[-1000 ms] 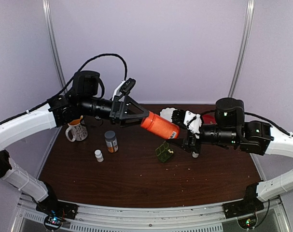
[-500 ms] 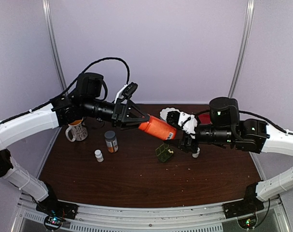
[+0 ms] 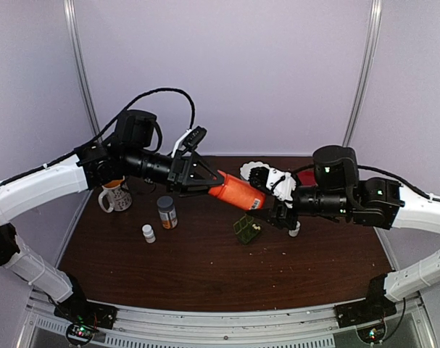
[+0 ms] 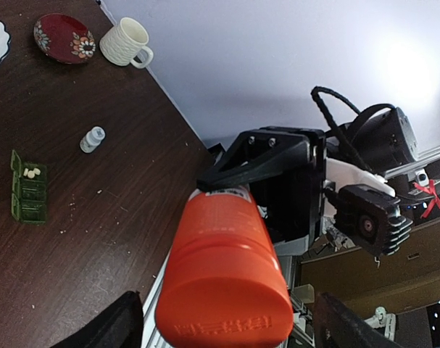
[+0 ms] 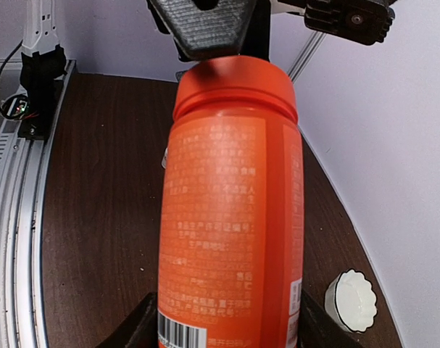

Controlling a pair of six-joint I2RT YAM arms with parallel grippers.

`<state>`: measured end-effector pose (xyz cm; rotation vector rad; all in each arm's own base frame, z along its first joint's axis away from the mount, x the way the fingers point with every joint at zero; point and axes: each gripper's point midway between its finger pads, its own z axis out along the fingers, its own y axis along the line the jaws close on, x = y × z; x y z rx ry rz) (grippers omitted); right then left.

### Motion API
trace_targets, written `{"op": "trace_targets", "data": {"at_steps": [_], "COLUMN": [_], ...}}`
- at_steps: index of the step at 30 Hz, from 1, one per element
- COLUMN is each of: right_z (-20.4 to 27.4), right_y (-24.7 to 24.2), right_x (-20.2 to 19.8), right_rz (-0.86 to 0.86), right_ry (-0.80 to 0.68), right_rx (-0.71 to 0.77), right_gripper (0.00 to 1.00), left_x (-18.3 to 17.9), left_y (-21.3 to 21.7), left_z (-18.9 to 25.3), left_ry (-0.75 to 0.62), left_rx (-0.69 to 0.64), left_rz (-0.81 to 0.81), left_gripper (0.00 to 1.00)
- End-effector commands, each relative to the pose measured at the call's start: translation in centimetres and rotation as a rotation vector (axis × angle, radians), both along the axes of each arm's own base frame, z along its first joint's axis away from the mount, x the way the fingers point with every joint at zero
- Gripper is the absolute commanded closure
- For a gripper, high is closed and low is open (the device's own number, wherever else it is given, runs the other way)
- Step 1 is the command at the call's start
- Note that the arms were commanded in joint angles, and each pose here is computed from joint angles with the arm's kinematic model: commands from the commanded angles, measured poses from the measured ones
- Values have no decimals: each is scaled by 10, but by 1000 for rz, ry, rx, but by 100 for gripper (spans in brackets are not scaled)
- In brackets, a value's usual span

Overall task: Sort the pills into containers
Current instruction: Screw the lid of the pill bottle onto the pill bottle.

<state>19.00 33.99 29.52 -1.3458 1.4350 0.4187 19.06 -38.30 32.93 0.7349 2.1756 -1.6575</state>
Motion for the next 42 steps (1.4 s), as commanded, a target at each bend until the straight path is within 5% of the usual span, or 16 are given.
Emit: {"op": "trace_targets", "data": {"at_steps": [1,10,16,21,26,33,42], "right_z": [17,14,16,13,11,11,11], "right_y": [0,4,6,7,6,5,7], "right_x": [0,0,0,0,-1,-1,-1], "right_rz": [-11,-2,1,1,0,1,1], "right_ry": [-24,-14,-12,-4,1,2,12], "right_rx": [30,20,23,14,9,9,11], "right_gripper": [100,100,100,100,100,100,100], "left_x": [3,2,0,-1,-2,4,2], "left_y": [-2,-4,-4,-5,-5,-1,0], "left_z": [17,16,14,12,12,13,12], "left_ry": [-47,-42,-31,-30,-28,-29,-28], "left_rx": [-32,-43,-40,-39,-42,-49,-55], "left_rz": [-1,-16,-28,-33,-41,-22,-29], "left_gripper": [18,31,30,47,32,32,52]}}
